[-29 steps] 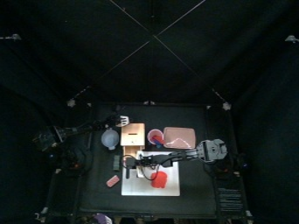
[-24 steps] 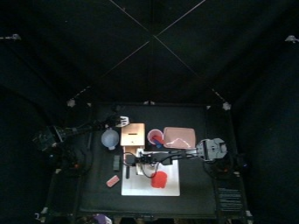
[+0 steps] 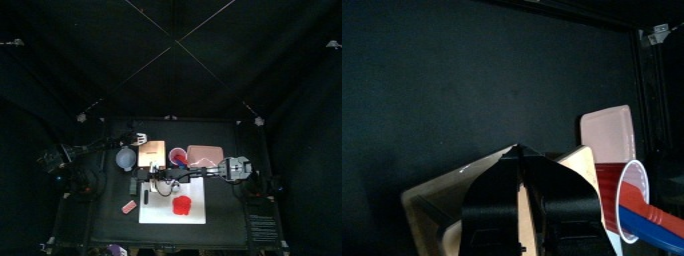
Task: Get the cutter from the drawer then cut the dough then place the extra dough in the bowl
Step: Cut the dough
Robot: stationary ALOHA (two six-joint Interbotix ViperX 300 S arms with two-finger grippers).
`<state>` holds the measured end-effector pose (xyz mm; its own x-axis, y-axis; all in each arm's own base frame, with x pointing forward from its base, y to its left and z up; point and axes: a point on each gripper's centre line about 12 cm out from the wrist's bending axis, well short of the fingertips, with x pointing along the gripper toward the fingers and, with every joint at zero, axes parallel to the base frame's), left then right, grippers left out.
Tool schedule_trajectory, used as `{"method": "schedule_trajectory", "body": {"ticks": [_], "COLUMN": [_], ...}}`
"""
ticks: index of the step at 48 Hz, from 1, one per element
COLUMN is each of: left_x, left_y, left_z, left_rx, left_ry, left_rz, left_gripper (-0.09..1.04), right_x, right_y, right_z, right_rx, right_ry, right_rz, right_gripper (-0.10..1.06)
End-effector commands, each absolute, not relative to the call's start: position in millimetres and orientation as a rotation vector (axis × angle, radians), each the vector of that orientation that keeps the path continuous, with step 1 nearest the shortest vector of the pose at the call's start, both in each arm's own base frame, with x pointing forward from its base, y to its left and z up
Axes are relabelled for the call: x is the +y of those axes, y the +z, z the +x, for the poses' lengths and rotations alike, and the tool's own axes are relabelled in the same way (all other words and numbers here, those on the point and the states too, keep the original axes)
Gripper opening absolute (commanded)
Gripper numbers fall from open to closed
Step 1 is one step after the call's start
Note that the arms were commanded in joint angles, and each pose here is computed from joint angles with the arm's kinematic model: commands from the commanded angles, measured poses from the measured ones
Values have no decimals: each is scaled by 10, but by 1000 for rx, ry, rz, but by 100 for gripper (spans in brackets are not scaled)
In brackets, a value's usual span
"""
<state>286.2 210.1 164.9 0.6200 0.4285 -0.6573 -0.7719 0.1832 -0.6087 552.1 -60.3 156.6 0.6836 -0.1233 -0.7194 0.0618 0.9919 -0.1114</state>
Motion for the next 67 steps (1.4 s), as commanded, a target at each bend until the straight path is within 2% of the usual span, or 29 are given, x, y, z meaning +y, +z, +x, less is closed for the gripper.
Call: {"method": "schedule_trajectory", "body": {"ticks": [1,24,29,38,44,51,57,62,67], "left_x": [2102,2102,2108,2117,2167,2063,1657,1246,966], "left_y": [1665,1670,1698,1831,2036,2385,2617,2746,2788], "left_z": [2871,2871,2869,2843,2750,2553,2400,2292,2204], "left_rx": [378,377,365,321,236,169,194,133,88], "left_ry": [870,869,869,858,860,814,674,545,449], "left_rz": [-1087,-1085,-1079,-1036,-979,-838,-542,-439,-398], "left_gripper": [38,38,38,38,38,38,38,38,38], "right_x": [-754,-984,-933,-309,-83,29,40,71,77], "right_y": [1738,1692,1808,2218,2474,2683,2698,2714,2677], "right_z": [5538,5655,5676,5740,5692,5371,4891,4544,4237], "right_rx": [775,770,744,653,606,606,610,518,450], "right_ry": [-132,-170,-161,-61,-27,-7,2,13,13], "right_rz": [-78,-64,-72,-114,-131,-128,-98,-28,12], "right_gripper": [40,40,40,40,40,40,40,40,40]}}
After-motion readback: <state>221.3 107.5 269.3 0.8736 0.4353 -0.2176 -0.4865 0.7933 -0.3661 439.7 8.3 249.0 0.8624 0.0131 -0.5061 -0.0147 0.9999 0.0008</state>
